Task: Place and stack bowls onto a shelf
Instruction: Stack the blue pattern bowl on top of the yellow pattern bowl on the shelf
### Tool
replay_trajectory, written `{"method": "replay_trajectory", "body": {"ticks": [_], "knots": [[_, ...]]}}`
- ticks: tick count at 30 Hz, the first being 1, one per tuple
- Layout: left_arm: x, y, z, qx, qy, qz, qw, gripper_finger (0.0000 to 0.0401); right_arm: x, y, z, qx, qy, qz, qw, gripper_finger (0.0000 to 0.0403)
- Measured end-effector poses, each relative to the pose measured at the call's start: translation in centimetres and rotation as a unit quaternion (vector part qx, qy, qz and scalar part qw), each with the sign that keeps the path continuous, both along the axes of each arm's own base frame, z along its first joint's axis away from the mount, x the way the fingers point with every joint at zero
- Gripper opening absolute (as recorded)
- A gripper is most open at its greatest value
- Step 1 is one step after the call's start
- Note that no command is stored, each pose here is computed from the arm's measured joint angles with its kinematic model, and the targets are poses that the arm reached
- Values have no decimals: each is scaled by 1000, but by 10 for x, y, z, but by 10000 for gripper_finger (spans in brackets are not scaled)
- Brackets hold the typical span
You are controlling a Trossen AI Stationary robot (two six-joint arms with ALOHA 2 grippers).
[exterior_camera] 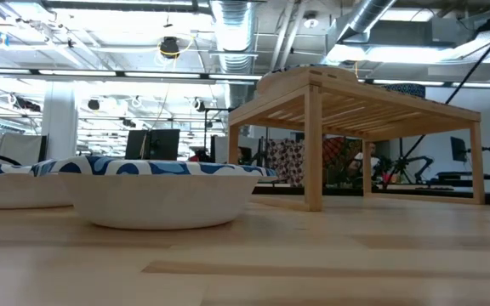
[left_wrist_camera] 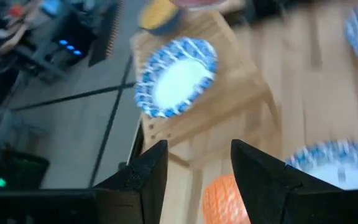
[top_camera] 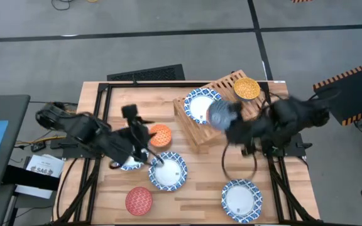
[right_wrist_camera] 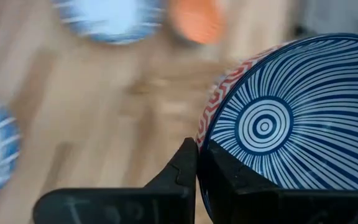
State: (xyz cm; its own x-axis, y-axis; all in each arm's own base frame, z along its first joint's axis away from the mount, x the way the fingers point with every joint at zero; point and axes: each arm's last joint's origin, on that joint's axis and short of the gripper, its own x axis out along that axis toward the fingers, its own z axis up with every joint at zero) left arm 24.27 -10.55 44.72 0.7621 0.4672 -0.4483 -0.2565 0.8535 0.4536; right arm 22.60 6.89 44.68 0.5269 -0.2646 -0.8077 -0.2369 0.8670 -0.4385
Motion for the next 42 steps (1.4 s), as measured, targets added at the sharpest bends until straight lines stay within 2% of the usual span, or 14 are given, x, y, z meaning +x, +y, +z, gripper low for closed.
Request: {"method": "replay_trajectory", "body": {"ticks": [4, 9, 15, 20, 25, 30, 32, 38, 42], "knots": [[-22, 9, -12, -53, -99, 3, 994, 162, -22, -50, 18, 22, -60, -135, 989, 36], [-34, 14, -44, -127, -174, -27, 976, 162, -42, -109, 19, 54, -72, -277, 957, 36], [-38, 15, -67, -177, -201, -24, 963, 162, -53, -164, -3, 137, -41, -399, 906, 36], [-38, 14, -71, -182, -190, -30, 964, 162, -59, -197, -22, 172, -18, -476, 862, 36], [-37, 15, -71, -171, -192, -23, 966, 162, -59, -215, -36, 211, -3, -514, 831, 36], [-38, 18, -70, -155, -208, 13, 966, 162, -48, -224, -50, 223, 27, -514, 828, 36], [-38, 18, -69, -159, -219, 29, 962, 162, -45, -223, -51, 240, 29, -504, 829, 36], [-38, 19, -69, -147, -225, 44, 962, 162, -42, -219, -51, 239, 33, -492, 837, 36], [-39, 20, -69, -126, -218, 43, 967, 162, -43, -219, -51, 242, 28, -505, 828, 36]]}}
